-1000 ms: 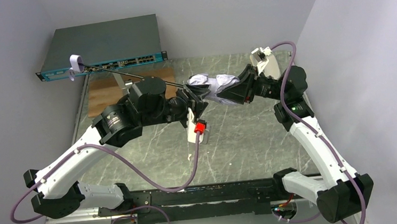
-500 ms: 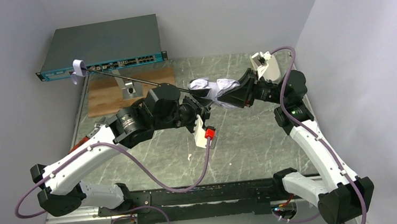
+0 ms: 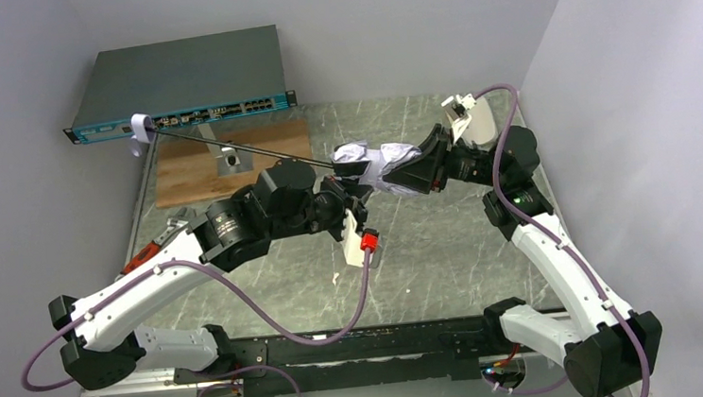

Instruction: Open the umbrella

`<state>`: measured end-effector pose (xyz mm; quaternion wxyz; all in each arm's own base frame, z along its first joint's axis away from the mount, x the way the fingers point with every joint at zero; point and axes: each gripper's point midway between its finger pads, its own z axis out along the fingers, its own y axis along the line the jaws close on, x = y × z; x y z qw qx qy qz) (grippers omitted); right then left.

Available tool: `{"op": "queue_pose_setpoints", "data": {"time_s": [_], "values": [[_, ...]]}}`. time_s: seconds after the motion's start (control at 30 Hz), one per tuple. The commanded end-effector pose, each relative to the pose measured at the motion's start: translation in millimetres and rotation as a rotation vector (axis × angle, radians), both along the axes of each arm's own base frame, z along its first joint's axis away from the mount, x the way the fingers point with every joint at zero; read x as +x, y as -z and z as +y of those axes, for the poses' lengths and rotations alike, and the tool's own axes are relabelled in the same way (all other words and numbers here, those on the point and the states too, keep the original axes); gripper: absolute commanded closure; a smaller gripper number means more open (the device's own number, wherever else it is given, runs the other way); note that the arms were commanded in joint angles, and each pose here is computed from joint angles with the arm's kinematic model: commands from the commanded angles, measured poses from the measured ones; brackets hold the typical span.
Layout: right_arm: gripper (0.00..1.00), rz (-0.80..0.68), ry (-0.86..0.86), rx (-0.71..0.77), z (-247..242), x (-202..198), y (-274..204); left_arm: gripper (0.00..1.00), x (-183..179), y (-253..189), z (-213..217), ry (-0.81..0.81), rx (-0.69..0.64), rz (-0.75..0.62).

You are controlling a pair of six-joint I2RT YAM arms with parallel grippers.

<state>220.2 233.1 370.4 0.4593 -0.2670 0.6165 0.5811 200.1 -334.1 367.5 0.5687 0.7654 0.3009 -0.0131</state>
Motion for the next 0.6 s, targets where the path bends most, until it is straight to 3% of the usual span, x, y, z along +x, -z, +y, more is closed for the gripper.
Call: {"op": "queue_pose_setpoints", "data": {"time_s": [0.0,0.23,0.4,0.5,0.57], "values": [[1.0,-0.18,-0.019,0.063,-1.6,-18.0,-44.5,1.0,-4.8,33.6,19.0,-0.045,0.095,0.1],[1.0,-0.21,-0.034,0.096,-1.6,-20.9,-64.9,1.0,-22.3,93.8,41.6,-0.042,0.21,0.22],[1.0,-0.201,-0.043,0.088,-1.8,-24.8,-60.8,0.98,-18.0,106.1,54.2,-0.136,0.167,0.344],[1.0,-0.203,-0.021,0.081,-2.4,-20.4,-59.3,0.44,-29.4,79.9,55.0,-0.119,0.058,0.462],[1.0,-0.205,0.019,0.08,-3.3,-12.1,-62.1,0.33,-45.8,65.0,58.3,-0.071,0.016,0.558]]}}
